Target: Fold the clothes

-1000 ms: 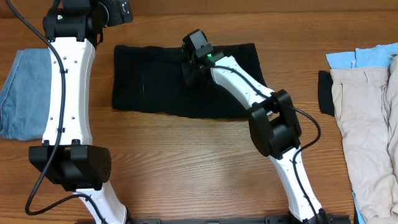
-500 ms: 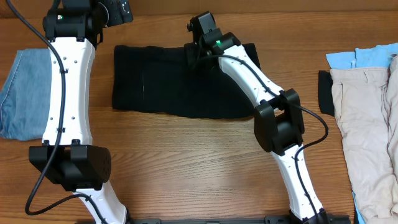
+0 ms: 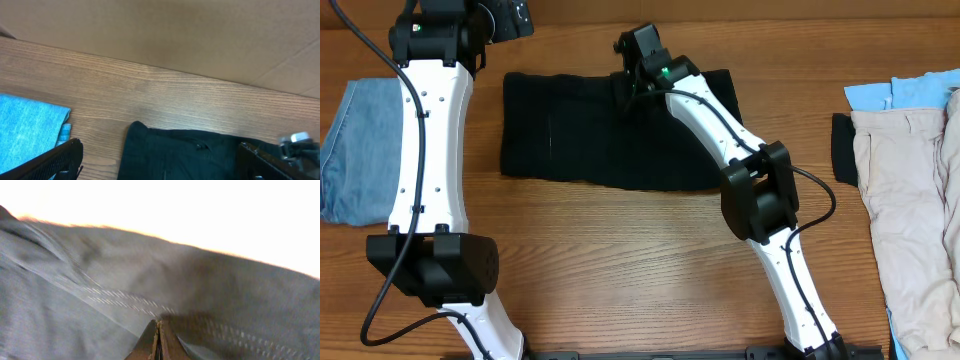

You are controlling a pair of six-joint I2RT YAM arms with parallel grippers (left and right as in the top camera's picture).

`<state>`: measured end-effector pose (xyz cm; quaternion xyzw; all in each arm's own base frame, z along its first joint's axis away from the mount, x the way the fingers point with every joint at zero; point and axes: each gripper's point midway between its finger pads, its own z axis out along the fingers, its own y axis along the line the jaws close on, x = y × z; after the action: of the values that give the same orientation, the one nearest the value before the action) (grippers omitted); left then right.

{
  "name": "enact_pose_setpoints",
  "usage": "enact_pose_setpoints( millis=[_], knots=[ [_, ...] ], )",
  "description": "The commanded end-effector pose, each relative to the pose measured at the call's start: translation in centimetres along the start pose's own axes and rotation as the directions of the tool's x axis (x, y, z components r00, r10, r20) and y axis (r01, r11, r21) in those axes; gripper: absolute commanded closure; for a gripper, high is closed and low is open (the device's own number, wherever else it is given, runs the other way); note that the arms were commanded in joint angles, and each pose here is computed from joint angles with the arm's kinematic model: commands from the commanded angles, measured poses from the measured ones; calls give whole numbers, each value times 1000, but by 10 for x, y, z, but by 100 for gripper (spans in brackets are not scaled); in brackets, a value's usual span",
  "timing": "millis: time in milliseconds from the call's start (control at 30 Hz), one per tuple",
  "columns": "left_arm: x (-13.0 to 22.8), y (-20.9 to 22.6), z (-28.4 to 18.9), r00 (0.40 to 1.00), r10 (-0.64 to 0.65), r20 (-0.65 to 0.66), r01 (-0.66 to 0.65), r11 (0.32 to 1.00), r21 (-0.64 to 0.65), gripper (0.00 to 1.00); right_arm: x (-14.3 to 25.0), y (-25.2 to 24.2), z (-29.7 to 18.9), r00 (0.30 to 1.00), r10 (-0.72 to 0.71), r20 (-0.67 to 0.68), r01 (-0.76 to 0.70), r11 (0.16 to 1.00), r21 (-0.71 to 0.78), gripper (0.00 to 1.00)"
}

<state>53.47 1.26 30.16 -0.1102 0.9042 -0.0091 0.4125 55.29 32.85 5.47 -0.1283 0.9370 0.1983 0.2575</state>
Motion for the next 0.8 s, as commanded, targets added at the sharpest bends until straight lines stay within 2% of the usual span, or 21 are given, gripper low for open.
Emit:
enact_pose_setpoints(
  millis=[0, 267, 367, 433, 533, 600, 700, 767],
  knots=[
    [1, -1, 3, 1000, 0, -4, 0, 1000, 4, 0, -37, 14, -28, 993, -40, 114, 42, 999, -14, 96],
    [1, -1, 3, 1000, 0, -4, 0, 1000, 5, 0, 3, -5, 37, 999, -34, 39, 34, 999, 4, 96],
    [1, -1, 3, 1000, 0, -4, 0, 1000, 5, 0, 3, -6, 41, 998, -35, 44, 35, 999, 3, 96],
    [1, -1, 3, 1000, 0, -4, 0, 1000, 5, 0, -10, -1, 34, 995, -43, 87, 44, 999, -7, 96],
    [1, -1, 3, 1000, 0, -4, 0, 1000, 5, 0, -65, 13, -29, 978, -46, 204, 52, 998, -23, 95],
    [1, -1, 3, 1000, -1, -4, 1, 1000, 4, 0, -82, 17, -84, 975, -38, 221, 42, 999, -15, 92],
    [1, -1, 3, 1000, -1, -4, 1, 1000, 4, 0, -79, 2, -153, 982, -16, 188, -2, 995, 99, 91],
    [1, -1, 3, 1000, -1, -4, 1, 1000, 4, 0, -61, -8, -187, 993, 6, 116, -23, 989, 144, 91]
  ],
)
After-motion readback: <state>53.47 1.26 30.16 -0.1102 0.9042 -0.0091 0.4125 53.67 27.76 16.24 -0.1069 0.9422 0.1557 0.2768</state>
